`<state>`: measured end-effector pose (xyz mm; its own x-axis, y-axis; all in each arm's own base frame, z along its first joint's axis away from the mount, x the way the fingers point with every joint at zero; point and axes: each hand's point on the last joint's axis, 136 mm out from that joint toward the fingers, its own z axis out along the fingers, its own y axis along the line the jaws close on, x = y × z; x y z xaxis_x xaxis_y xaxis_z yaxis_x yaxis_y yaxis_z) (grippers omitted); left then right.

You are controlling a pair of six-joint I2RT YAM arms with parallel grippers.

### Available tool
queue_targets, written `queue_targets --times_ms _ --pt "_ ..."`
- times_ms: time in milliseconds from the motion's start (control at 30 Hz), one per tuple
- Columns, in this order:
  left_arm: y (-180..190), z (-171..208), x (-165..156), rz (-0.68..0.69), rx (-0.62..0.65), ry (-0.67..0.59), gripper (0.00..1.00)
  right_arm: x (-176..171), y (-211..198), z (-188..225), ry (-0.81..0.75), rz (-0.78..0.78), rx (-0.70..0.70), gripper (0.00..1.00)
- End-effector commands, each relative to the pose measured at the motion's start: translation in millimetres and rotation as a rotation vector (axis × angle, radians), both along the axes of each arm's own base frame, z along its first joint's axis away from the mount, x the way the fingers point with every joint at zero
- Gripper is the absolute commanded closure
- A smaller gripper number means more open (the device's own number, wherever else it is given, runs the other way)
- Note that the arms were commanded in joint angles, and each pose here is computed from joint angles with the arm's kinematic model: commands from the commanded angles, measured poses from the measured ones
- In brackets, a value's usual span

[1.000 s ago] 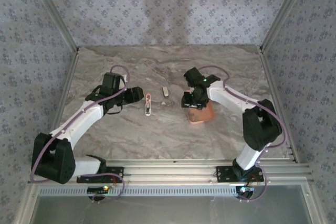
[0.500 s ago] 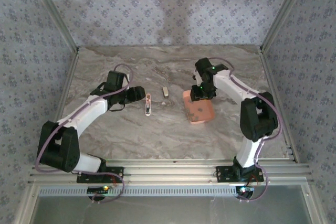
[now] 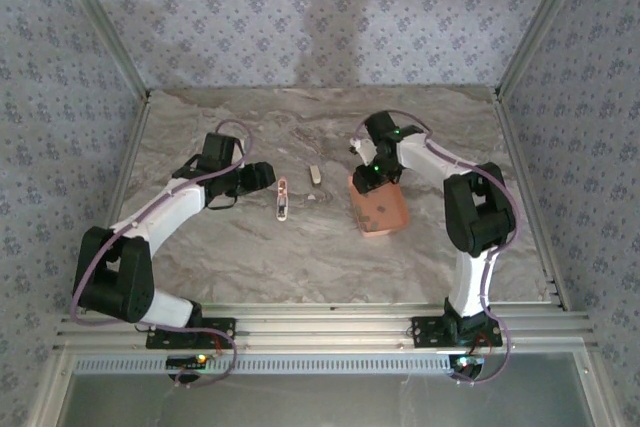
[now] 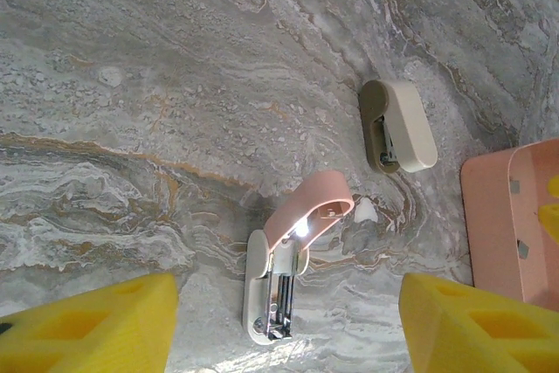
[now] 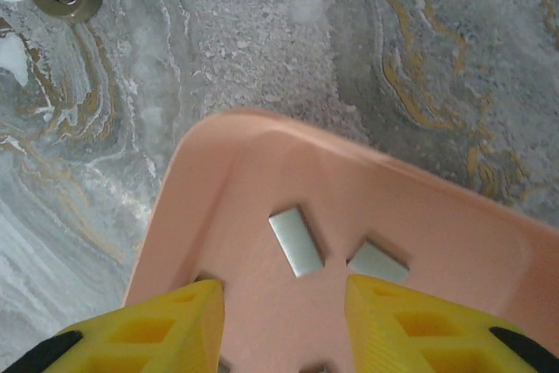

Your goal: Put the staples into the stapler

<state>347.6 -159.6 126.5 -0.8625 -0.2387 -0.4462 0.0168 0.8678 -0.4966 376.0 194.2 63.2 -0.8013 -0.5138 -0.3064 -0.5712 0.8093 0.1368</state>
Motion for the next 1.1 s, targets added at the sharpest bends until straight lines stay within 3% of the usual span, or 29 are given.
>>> queue_targets --times_ms 0,700,1067 --pt "1 11 11 0.018 -0.003 -0.024 0.32 1 6 -15 0.011 0.054 -0.001 0.59" --pt "0 19 14 -0.002 0.011 -0.038 0.32 -1 -1 -52 0.036 0.054 -0.145 0.65" --pt "3 22 8 -0.003 0.021 -0.033 0.32 6 -12 -43 -0.067 -0.019 -0.287 0.79"
